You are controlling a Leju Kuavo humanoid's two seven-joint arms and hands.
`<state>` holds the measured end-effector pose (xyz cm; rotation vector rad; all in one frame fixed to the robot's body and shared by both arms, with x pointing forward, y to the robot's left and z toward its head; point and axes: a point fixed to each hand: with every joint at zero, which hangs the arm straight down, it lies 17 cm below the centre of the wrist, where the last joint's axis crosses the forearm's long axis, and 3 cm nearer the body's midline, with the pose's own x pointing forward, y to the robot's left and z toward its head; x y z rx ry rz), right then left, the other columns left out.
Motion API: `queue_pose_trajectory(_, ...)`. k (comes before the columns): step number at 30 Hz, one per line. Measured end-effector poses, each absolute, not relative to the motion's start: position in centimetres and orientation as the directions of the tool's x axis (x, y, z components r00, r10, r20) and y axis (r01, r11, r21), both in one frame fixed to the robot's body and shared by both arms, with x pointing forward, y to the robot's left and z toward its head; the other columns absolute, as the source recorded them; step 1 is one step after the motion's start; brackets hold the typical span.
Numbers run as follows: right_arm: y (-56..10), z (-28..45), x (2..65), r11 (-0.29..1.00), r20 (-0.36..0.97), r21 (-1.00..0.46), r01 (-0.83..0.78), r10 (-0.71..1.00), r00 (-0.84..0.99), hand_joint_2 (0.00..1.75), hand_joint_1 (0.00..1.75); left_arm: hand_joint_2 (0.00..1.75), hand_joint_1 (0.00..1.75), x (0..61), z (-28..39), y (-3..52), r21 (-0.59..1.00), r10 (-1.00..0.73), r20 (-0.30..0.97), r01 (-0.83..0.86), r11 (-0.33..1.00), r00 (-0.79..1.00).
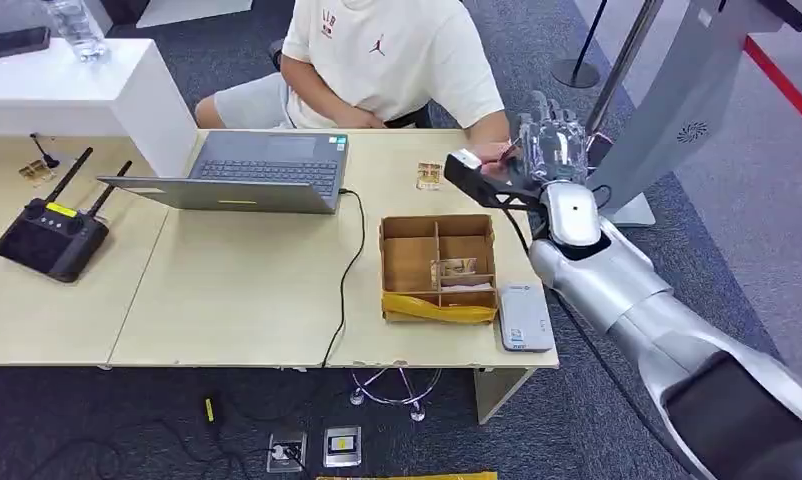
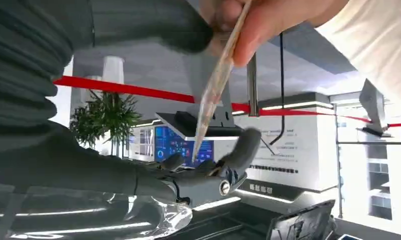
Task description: Pass the card to the sensor for recognition and then transmit it.
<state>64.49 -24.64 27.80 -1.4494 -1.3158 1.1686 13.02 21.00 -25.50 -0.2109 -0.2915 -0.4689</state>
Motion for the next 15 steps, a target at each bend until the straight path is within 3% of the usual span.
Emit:
queue_pose_trajectory(7, -25.5, 28.4, 64.4, -0.103, -0.097, -0.955, 0.278, 0.995, 0.036, 1.75, 0.0, 0.0, 0.0, 13.0, -25.5, 20.9, -0.134, -0.411, 0.323, 0.472, 0.872, 0.852)
queue_pose_trajectory(15, -29.6, 32.2, 61.5, -0.01, 0.038, -0.853, 0.522, 0.996, 0.081, 1.75, 0.0, 0.0, 0.0, 12.1, -25.6, 20.4, -0.151, -0.392, 0.327, 0.457, 0.877, 0.86)
